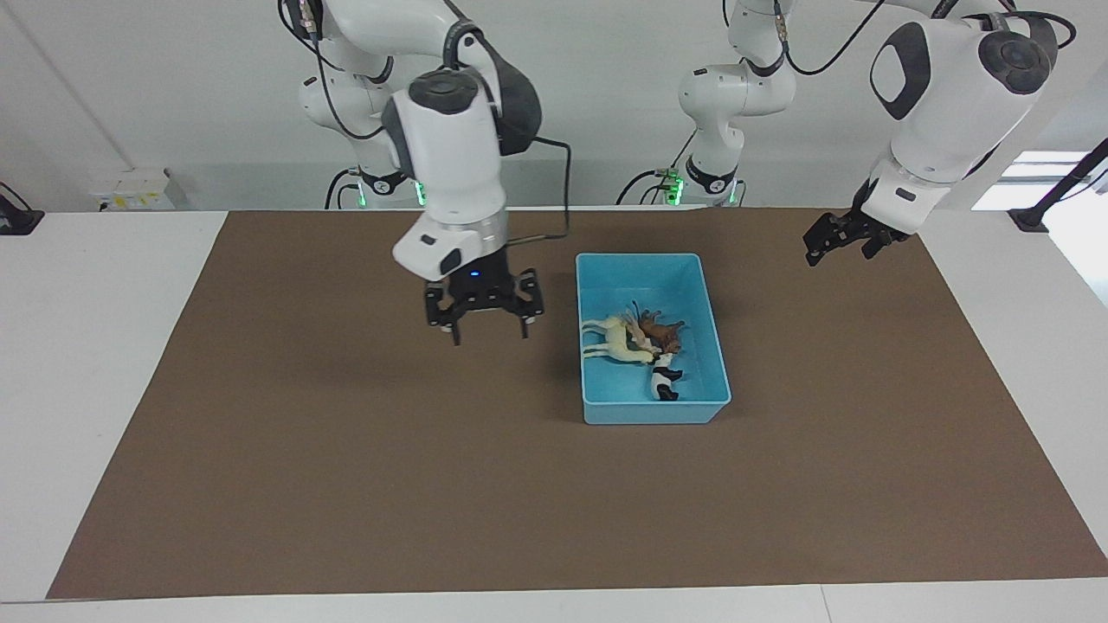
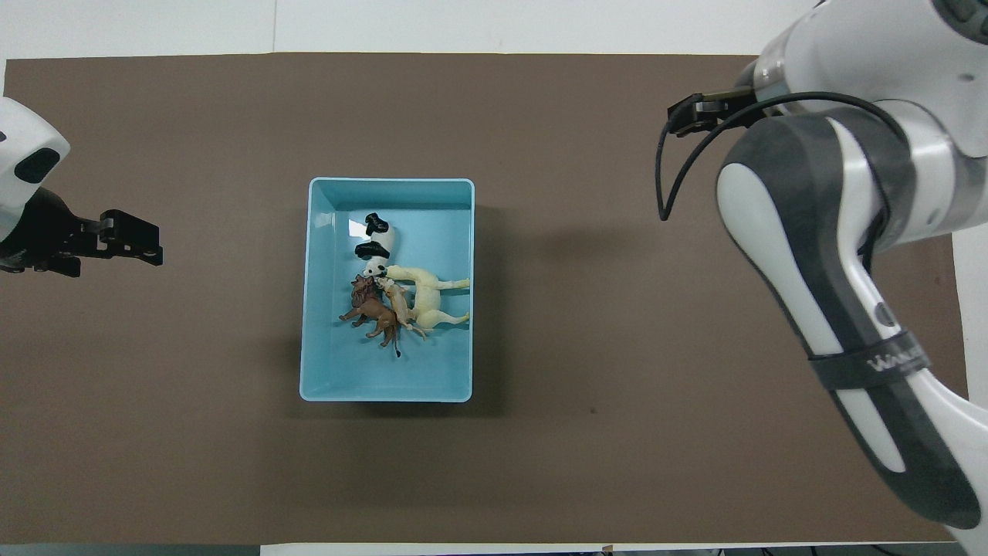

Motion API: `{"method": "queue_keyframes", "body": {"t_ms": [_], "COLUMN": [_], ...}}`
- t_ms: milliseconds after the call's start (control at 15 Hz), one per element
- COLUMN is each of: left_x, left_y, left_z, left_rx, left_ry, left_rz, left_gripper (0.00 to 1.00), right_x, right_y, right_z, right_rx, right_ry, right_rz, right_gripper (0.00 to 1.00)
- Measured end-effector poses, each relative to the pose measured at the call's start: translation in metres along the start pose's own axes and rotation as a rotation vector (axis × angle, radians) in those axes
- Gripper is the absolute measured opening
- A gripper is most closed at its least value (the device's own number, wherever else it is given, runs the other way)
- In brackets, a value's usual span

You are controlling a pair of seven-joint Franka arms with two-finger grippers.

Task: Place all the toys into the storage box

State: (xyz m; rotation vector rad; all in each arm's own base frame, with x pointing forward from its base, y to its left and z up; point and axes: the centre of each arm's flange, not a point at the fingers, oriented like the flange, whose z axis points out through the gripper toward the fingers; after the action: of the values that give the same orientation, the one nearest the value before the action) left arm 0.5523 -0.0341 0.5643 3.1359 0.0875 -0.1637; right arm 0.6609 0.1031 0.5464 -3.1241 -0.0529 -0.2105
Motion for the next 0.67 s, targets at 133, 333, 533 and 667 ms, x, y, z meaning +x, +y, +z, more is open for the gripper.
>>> {"method": "queue_keyframes", "body": {"t_ms": [133, 333, 533, 667], "left_x": [0.0, 0.0, 0.0, 0.0], "left_y": [0.0, 0.0, 0.0, 0.0], "left_z": [0.0, 0.0, 0.0, 0.0], "left_rx": [0.0, 0.0, 0.0, 0.0], "left_ry": [0.0, 0.0, 0.0, 0.0], "left_rz": [0.0, 0.0, 0.0, 0.0], "left_gripper": [1.0, 1.0, 1.0, 1.0], "right_x": [-0.014, -0.043, -0.076, -0.093], "right_y": [0.048, 0.118, 0.152, 0.156], "right_z": [-0.017, -0.043, -0.052, -0.049], "right_rx": [0.014, 0.035, 0.048, 0.043], "right_ry": [-0.079, -0.122, -0.142, -0.163], "right_rz": [-0.018, -0.03, 0.014, 0.028], "right_gripper": [1.0, 1.0, 1.0, 1.0]}}
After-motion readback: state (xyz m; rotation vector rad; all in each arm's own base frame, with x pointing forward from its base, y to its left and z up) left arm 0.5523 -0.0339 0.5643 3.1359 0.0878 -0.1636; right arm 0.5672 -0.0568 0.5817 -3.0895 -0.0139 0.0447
